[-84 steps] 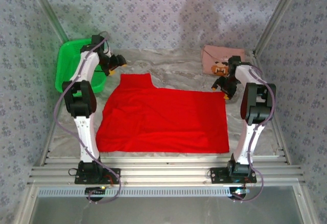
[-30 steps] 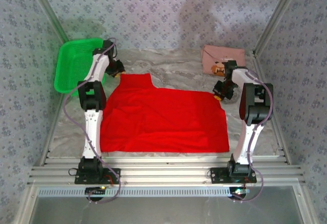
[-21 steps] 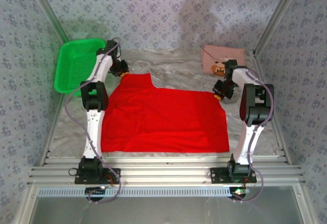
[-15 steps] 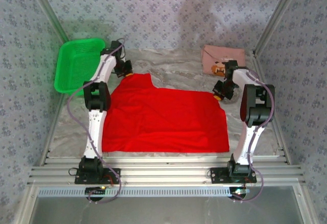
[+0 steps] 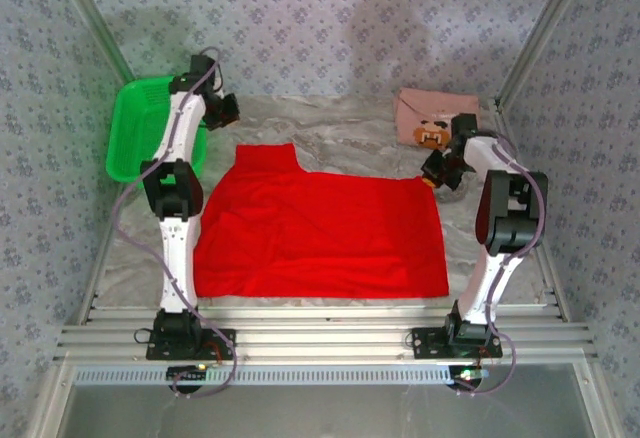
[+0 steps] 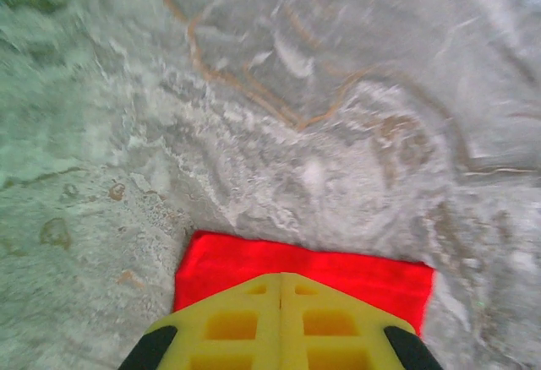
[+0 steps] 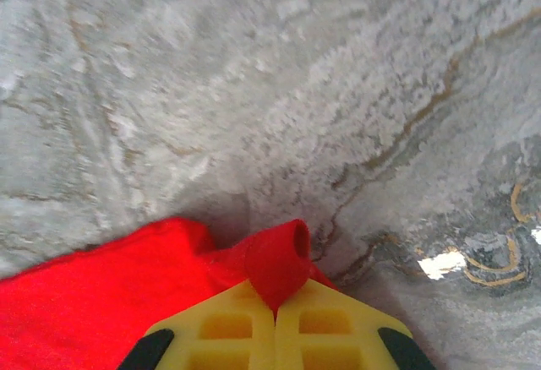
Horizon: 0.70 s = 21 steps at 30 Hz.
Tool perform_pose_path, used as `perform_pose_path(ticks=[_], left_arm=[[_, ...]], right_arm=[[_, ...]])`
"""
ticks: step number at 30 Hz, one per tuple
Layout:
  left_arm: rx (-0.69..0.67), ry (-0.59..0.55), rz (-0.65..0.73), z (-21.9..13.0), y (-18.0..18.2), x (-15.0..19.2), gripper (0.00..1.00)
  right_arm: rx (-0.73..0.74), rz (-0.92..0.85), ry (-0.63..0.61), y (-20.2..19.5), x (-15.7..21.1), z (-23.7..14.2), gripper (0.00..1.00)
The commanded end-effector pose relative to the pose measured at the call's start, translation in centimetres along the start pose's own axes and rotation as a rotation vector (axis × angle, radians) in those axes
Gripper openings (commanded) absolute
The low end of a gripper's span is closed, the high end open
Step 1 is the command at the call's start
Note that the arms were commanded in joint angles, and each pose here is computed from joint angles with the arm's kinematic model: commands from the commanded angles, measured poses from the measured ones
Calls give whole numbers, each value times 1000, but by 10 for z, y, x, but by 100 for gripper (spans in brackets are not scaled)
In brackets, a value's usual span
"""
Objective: Fold and stack the t-shirts
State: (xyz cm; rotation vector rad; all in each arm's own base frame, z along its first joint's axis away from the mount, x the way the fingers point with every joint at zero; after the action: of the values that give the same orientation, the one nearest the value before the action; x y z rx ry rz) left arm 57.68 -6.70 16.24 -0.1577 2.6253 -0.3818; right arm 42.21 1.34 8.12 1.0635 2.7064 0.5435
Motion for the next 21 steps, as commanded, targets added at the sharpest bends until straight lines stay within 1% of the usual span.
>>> perform_pose_path(ticks=[1, 3, 5, 8, 10, 11, 14, 21], left_arm=[[11, -57, 34, -32, -10, -11, 0], [7, -43, 24, -29, -7, -8, 0], [-2, -7, 0, -19, 1, 1, 1], [-19, 51, -5, 1, 9, 17, 28], [-44, 82, -1, 13, 14, 27, 42], [-62, 98, -2, 19, 18, 32, 47], [-85, 131, 2, 36, 21, 43, 53], [-145, 156, 38, 64, 21, 54, 54]], right_arm=[[-79, -1, -36, 17, -7, -17, 0], [-72, 2, -27, 17, -6, -17, 0], [-64, 2, -19, 15, -5, -15, 0], [-57, 2, -14, 11, -2, -12, 0], [-56, 3, -14, 9, -1, -9, 0], [-54, 3, -15, 9, -1, -8, 0], [-46, 3, -6, 6, 3, -4, 0], [-39, -7, 2, 4, 7, -4, 0]])
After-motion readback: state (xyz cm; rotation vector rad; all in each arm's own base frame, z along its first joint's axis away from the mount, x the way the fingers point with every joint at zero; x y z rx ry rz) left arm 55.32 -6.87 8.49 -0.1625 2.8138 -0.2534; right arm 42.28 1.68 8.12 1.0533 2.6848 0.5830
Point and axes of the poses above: each hand's point on the last joint's axis, 136 mm out from that joint toward the fingers, its own z axis out along the fingers, its own y axis along the line the jaws close on, x = y × z, the point moved 2 cm from there along -z, back along the fingers, and after that the axes turned 10 degrees about z, right-handed, at the moved point
